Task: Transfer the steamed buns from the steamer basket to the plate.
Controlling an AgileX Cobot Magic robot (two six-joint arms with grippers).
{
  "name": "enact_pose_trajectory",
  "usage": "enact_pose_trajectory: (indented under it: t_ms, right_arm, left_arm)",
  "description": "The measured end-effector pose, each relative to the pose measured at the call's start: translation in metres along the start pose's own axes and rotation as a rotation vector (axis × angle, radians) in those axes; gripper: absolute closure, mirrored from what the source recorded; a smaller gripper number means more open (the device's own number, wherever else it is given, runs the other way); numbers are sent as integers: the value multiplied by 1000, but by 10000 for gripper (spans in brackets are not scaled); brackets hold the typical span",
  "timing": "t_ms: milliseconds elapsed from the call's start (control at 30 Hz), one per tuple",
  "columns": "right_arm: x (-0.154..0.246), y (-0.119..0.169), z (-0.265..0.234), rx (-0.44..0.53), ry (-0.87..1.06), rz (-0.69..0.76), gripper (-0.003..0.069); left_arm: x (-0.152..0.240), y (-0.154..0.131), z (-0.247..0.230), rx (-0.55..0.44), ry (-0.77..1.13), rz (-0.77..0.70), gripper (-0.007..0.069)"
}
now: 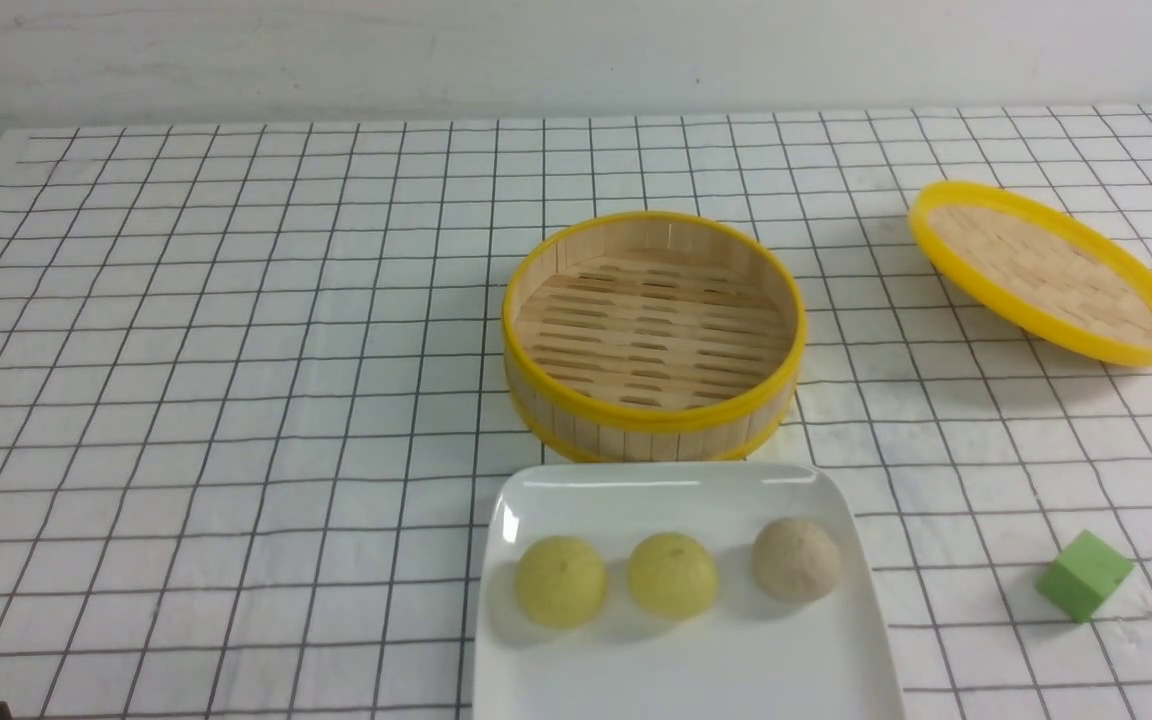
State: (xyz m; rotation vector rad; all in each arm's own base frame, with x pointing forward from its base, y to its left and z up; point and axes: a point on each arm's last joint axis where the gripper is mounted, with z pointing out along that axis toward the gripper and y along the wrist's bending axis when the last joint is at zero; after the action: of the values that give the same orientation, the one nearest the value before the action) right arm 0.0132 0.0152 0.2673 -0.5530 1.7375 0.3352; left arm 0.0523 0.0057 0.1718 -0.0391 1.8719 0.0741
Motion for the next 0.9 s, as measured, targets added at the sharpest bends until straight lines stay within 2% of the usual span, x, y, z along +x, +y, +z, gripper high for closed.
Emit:
enact_pose_trajectory:
  t_ms: [800, 900]
  right_arm:
    - [0, 0, 1, -1, -15, 14, 281]
    - [11, -3, 16, 37, -63, -5, 281]
  left_arm:
    - [0, 0, 0, 0, 0, -3, 343]
    - [0, 0, 0, 0, 0, -3, 343]
